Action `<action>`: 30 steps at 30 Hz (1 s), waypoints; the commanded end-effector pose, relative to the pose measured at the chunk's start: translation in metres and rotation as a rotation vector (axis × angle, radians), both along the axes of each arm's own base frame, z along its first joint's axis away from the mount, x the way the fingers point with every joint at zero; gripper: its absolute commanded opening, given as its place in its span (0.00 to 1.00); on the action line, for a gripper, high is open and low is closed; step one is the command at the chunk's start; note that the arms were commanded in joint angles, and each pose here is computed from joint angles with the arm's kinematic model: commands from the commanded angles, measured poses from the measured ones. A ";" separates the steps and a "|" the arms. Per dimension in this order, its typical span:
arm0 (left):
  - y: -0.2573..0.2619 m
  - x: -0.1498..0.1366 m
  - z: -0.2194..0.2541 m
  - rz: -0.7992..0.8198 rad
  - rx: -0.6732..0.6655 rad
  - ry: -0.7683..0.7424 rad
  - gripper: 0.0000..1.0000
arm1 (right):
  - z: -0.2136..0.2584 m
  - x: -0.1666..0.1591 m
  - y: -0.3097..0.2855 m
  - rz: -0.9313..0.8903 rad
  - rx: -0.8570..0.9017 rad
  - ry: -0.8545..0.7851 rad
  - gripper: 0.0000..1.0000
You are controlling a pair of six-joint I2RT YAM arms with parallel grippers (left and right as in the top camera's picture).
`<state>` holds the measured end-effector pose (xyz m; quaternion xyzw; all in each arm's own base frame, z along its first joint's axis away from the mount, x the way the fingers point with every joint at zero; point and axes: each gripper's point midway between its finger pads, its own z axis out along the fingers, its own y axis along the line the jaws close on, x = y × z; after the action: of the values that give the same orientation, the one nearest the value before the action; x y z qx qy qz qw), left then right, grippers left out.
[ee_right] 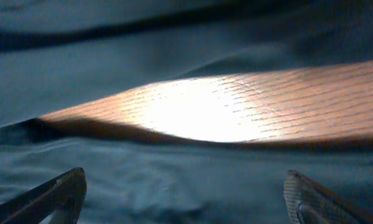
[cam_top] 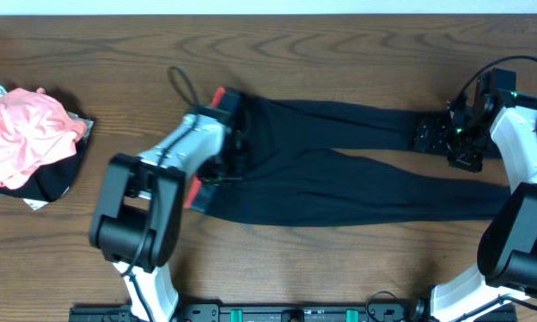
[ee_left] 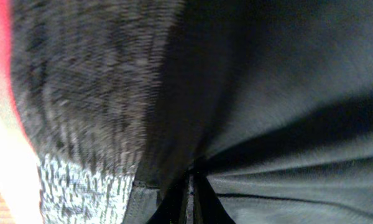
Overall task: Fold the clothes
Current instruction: 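Grasp the leg ends with the right gripper and pull them rightward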
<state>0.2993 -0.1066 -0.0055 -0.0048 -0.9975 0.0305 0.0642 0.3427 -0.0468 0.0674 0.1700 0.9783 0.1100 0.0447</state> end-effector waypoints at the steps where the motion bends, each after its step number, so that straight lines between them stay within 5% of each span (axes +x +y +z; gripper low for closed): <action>1: 0.046 -0.009 -0.022 0.061 0.105 0.060 0.06 | 0.010 0.008 -0.012 -0.019 -0.033 -0.042 0.99; 15: 0.037 -0.018 -0.016 0.084 -0.006 0.115 0.06 | 0.015 0.037 -0.049 -0.077 -0.128 -0.173 0.99; 22: 0.026 0.024 0.026 0.066 -0.061 -0.139 0.07 | 0.024 0.052 -0.085 -0.151 -0.171 -0.270 0.99; 27: 0.025 0.065 0.066 0.074 -0.099 -0.375 0.39 | 0.028 0.053 -0.114 -0.206 -0.198 -0.314 0.99; 30: 0.030 0.079 0.075 0.092 -0.109 -0.438 0.40 | 0.028 0.048 -0.125 -0.234 -0.200 -0.306 0.99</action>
<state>0.3715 -0.0838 0.0623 0.0265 -0.9861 0.0855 -0.1397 0.3916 -0.1574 0.0843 0.2504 0.9445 0.0415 0.2086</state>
